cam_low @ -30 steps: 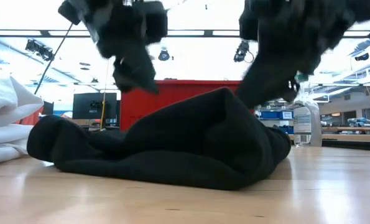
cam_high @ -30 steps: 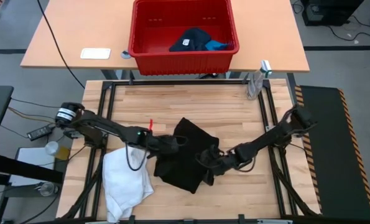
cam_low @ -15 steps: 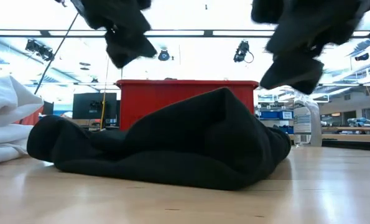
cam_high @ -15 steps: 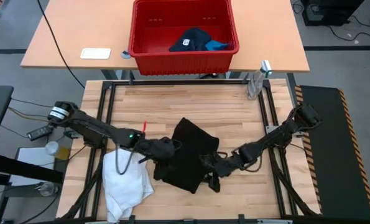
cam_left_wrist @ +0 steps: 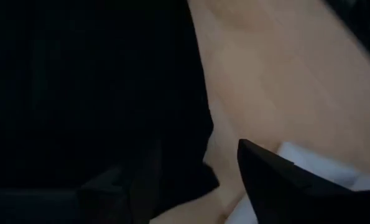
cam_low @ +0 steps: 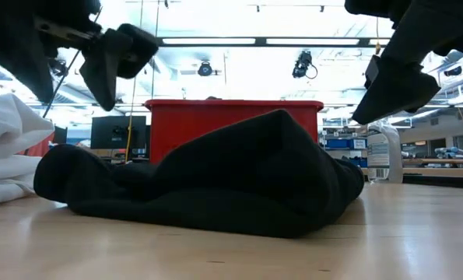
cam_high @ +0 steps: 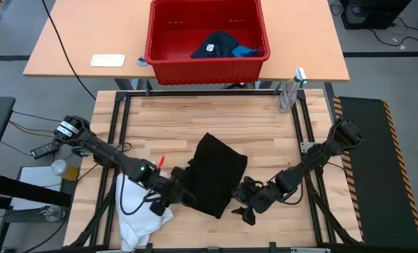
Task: Fold Laundry from Bin
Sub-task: Fold the black shirt
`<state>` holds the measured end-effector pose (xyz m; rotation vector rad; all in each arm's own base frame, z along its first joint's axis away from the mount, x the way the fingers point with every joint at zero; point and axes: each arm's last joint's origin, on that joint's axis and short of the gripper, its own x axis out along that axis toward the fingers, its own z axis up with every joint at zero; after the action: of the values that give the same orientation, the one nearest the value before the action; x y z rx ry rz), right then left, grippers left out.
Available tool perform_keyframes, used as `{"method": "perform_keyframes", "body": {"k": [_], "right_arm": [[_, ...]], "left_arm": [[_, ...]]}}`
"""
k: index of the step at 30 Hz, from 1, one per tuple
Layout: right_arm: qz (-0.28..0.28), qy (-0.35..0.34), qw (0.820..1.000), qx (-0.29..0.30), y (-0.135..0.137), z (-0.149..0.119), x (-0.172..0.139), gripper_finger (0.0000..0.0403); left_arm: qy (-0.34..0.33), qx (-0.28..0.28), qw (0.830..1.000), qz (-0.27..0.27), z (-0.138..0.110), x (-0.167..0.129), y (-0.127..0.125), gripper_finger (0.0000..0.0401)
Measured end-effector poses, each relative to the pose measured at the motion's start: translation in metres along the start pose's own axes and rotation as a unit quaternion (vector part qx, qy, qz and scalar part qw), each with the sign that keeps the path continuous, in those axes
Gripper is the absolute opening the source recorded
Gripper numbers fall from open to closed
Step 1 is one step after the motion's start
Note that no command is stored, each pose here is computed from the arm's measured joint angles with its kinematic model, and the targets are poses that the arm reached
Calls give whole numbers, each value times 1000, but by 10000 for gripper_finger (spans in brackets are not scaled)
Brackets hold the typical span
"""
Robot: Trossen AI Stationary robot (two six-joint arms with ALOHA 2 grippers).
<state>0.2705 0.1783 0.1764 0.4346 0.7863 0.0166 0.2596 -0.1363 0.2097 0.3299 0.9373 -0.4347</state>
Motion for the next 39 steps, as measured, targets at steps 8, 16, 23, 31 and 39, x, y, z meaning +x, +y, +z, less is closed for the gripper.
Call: {"method": "perform_keyframes", "body": {"k": [8,16,23,31,39], "right_arm": [[-35,-18,999,-1,-4,0,1,324],[-37,-14,997,68,-7,1,2,313],[-42,-35,996,73,-6,4,2,300],[-36,-46,994,97,-5,5,2,280],[-36,-53,992,110,-6,7,2,265]], "left_arm": [[37,128,991,26,-4,27,-4,296],[46,196,977,75,-3,39,-1,306],[43,213,975,32,-4,39,-4,306],[62,198,978,-9,-10,39,-13,285],[126,173,977,-21,-23,49,-15,174]]}}
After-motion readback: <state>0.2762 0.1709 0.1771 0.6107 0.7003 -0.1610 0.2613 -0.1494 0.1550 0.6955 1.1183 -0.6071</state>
